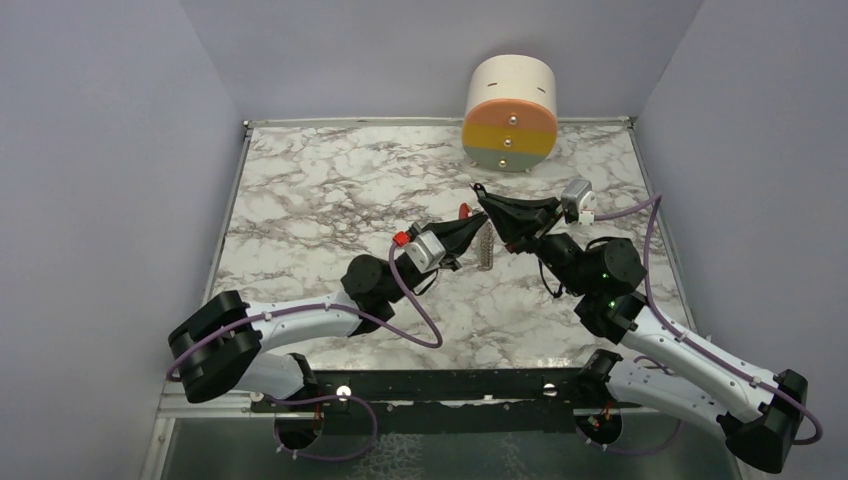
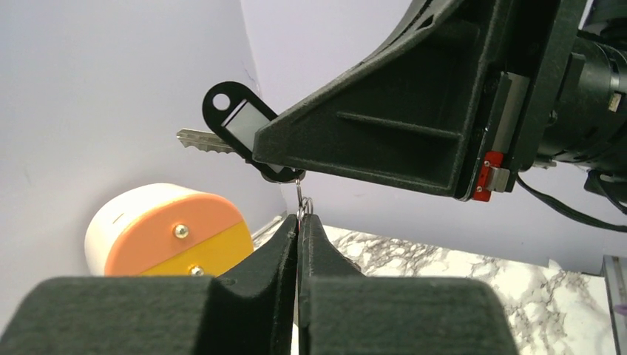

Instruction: Remove the keys from the keyring

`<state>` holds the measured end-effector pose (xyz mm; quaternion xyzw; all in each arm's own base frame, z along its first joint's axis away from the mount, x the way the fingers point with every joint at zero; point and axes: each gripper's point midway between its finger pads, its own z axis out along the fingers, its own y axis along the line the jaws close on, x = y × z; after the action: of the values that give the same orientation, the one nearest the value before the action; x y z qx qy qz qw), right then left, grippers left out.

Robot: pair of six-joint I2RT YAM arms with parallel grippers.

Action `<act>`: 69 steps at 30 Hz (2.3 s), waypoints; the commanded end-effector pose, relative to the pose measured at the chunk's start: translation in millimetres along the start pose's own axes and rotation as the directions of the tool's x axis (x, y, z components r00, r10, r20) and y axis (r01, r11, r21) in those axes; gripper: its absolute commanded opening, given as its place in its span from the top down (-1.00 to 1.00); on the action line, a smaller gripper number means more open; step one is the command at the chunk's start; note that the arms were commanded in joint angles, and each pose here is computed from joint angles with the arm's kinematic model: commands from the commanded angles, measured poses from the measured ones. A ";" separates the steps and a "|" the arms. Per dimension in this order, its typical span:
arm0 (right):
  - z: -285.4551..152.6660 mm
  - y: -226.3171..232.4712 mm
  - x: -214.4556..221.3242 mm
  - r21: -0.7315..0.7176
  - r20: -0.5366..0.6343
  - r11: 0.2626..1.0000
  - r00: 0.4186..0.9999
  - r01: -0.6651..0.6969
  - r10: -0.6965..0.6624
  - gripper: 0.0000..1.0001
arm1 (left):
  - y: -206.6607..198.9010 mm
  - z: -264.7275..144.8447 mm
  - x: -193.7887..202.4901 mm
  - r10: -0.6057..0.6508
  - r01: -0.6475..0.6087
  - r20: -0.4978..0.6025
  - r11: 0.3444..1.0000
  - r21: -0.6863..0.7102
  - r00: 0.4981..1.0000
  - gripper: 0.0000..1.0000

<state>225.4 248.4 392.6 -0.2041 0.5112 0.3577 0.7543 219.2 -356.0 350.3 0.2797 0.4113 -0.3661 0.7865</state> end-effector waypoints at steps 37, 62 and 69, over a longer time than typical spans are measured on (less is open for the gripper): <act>-14.5 -16.2 -36.9 0.086 0.072 0.993 0.994 0.076 -0.082 0.98 | 17.4 -12.2 -39.7 0.149 -0.147 0.051 0.988 -0.051 0.987 1.00; -16.4 -17.8 -17.6 0.094 0.038 0.994 0.998 0.049 -0.053 0.98 | 25.9 -32.1 -65.5 0.116 -0.092 0.207 0.988 -0.124 0.971 1.00; -14.1 -17.3 -8.5 0.090 0.023 0.995 0.999 0.039 -0.041 0.98 | 24.5 -32.9 -71.9 0.108 -0.082 0.237 0.990 -0.118 0.965 1.00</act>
<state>215.1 242.6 379.3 -0.2195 0.5235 0.3496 0.7453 197.0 -322.3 359.4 0.2839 0.3593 -0.3361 0.8230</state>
